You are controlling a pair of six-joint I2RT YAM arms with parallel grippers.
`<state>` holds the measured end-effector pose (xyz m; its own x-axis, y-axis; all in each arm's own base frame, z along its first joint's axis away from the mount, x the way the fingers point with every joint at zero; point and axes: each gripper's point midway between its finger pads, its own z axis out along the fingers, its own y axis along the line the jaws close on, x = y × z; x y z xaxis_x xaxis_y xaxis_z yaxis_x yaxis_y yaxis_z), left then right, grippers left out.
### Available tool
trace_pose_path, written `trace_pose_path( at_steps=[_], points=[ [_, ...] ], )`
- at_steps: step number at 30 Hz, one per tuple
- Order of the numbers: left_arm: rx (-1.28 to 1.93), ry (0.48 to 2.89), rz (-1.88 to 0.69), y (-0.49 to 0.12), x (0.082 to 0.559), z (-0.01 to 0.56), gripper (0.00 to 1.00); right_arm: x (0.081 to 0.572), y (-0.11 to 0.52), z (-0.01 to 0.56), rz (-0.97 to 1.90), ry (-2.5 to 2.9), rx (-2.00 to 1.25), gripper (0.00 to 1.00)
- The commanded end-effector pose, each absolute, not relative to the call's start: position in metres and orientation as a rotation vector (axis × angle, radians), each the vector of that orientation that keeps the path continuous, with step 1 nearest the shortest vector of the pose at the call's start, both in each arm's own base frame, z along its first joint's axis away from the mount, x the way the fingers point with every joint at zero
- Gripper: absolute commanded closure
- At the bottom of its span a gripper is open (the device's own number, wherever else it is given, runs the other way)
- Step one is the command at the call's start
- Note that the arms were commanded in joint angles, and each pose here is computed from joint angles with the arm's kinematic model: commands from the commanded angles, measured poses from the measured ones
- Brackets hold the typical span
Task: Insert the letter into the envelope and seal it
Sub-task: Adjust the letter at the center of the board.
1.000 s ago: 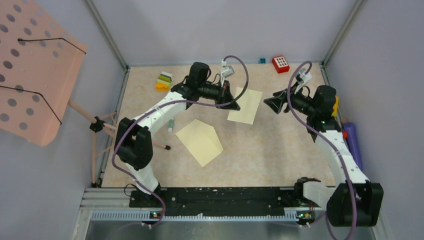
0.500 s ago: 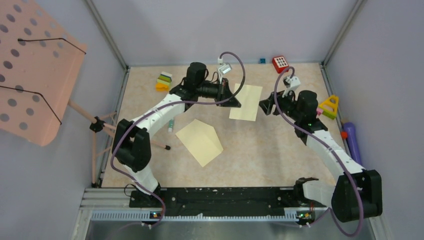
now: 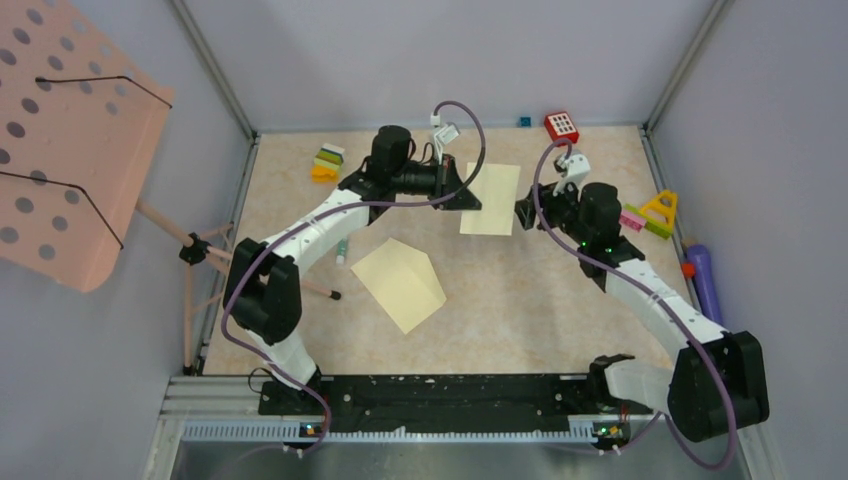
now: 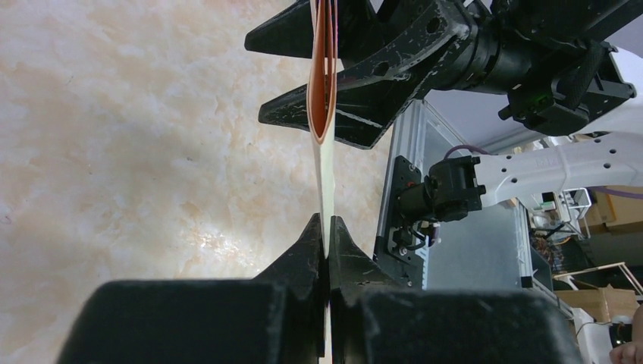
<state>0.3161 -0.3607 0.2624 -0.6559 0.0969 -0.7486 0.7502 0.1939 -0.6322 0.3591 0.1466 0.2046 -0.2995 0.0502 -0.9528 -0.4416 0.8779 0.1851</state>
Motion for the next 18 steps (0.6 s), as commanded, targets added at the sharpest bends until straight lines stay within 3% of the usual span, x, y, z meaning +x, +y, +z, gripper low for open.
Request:
trace_pose_path(
  at_steps=[1, 18],
  points=[
    [0.799, 1.82, -1.497, -0.362, 0.314, 0.286, 1.0, 0.37, 0.148, 0.228, 0.459, 1.753, -0.287, 0.36],
    [0.774, 1.845, -1.445, -0.36, 0.321, 0.279, 0.9, 0.363, 0.169, 0.24, 0.507, 1.719, -0.348, 0.36]
  ],
)
